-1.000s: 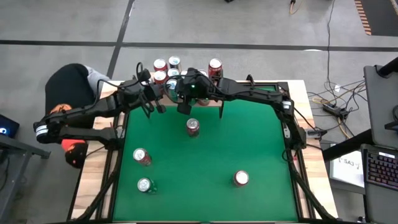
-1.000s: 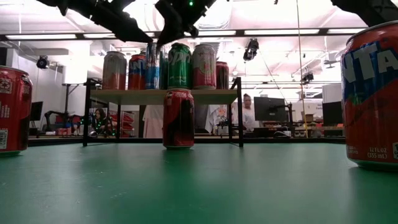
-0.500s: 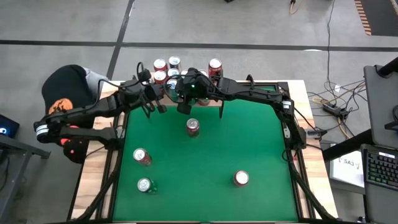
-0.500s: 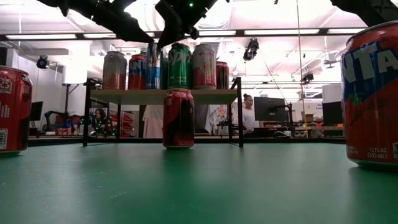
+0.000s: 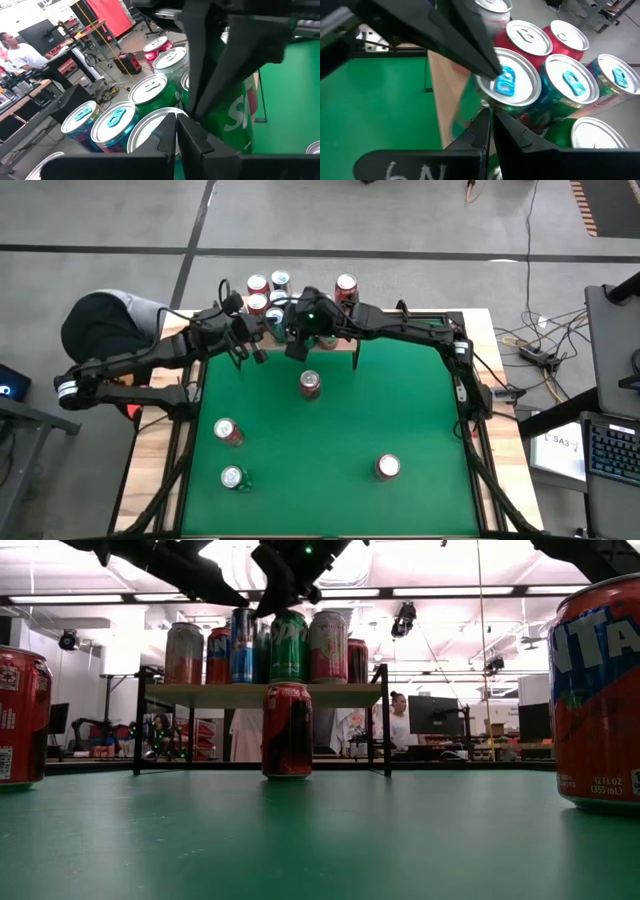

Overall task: Place canned beverage on shelf
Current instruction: Put the red can on the shelf

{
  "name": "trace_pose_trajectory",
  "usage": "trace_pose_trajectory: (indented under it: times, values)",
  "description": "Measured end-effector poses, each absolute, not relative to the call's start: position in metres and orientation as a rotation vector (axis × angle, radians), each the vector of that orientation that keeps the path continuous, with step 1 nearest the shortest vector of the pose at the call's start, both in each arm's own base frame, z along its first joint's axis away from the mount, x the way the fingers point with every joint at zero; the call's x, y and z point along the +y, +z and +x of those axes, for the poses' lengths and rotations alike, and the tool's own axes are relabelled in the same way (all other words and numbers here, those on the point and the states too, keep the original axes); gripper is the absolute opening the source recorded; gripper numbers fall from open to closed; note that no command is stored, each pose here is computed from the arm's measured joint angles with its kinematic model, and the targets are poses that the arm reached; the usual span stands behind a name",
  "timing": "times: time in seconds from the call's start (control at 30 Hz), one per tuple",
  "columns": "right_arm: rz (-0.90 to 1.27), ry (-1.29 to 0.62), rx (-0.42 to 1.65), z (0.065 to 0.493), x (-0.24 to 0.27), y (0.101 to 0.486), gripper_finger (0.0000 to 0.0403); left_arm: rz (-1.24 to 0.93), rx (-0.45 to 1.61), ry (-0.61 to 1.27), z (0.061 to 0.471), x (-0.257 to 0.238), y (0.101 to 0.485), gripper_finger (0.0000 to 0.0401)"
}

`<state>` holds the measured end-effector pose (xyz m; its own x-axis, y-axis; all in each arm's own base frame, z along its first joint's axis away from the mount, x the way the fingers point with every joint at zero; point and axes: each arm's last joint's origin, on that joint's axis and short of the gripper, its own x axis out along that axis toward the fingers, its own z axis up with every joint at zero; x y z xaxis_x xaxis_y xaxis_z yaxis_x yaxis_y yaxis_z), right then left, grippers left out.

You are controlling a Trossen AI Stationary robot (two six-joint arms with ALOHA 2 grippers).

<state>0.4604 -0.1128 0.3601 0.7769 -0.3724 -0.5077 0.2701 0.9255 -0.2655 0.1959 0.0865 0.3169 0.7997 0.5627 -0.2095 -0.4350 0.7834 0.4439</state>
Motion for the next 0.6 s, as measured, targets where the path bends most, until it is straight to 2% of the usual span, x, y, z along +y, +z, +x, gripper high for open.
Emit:
trace_pose_trajectory:
  times: [0.6]
  values:
    - [-0.148,-0.375,0.574,0.449,-0.105,0.376,0.0012,0.375,0.26,0.57,0.176,0.078,0.332,0.0]
